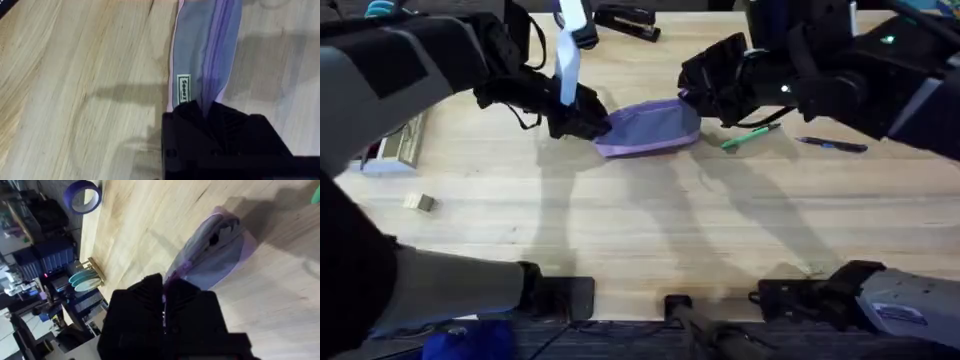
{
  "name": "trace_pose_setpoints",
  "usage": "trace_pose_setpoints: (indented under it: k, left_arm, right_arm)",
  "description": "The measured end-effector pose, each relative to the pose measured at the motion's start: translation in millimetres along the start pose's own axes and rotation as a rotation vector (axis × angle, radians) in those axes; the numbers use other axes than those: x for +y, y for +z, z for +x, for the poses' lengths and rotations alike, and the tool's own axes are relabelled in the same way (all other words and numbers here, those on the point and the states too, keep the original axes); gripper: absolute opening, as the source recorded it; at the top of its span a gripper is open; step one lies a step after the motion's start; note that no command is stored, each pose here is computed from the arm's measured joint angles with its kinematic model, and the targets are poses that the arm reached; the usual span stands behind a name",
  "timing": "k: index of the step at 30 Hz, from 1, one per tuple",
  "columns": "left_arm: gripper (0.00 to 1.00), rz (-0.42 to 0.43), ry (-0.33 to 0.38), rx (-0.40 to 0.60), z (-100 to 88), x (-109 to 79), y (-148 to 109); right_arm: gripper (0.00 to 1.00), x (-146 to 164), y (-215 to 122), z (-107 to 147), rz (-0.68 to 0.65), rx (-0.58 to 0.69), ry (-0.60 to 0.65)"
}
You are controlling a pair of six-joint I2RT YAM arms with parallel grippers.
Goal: Unzip the bag, pick up the pens from the table one at a time and place them inside, then zip the bag closed.
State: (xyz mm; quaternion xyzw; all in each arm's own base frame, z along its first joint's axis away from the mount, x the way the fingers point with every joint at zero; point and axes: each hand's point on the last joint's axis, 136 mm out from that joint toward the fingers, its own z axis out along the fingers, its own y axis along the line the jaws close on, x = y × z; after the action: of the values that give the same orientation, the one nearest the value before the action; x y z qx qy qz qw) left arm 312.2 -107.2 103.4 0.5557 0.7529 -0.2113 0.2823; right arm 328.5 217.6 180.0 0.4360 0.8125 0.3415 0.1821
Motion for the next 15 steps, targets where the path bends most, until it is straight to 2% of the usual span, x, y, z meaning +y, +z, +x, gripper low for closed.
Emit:
trace_pose_setpoints:
  k: [15]
  left_arm:
    - [0.042,0.000,0.000,0.000,0.1,0.0,0.0]
  right_arm:
    - [0.033,0.0,0.0,4.6,0.000,0.016,-0.005]
